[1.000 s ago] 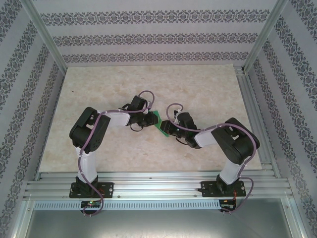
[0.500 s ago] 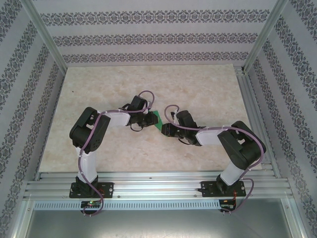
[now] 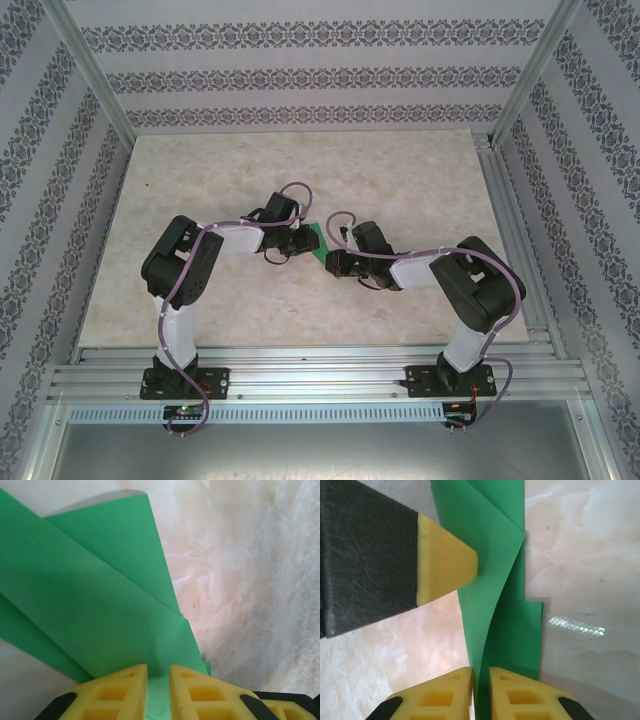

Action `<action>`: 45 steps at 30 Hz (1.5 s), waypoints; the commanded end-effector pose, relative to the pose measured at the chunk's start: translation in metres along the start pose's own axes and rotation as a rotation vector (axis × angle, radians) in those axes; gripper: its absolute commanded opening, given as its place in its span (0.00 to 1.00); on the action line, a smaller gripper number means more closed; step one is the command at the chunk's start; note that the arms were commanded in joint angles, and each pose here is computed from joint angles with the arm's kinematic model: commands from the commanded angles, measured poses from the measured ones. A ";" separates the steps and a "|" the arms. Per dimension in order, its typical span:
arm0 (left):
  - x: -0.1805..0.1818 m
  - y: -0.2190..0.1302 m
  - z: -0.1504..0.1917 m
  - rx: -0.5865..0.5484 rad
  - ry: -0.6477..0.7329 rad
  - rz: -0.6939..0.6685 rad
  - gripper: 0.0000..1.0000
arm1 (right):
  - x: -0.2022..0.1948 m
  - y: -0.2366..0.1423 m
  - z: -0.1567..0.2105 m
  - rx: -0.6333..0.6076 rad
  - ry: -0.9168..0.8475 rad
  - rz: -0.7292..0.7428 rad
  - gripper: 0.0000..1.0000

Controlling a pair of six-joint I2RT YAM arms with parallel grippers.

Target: Fold a paper plane with a square sheet of paper (pick it up from the middle)

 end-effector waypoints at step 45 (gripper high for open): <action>0.015 0.009 0.007 0.038 -0.023 -0.075 0.21 | -0.029 -0.023 0.032 0.171 0.132 0.075 0.11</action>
Point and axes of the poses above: each hand's point on the last joint's axis, 136 mm out from that joint toward the fingers, its own y axis out along the fingers, its own x axis along the line the jaws close on, z = x × y, the point moved 2 cm from there along -y, back along the fingers, and after that the axes turned 13 degrees about y, right-handed, at the moved point
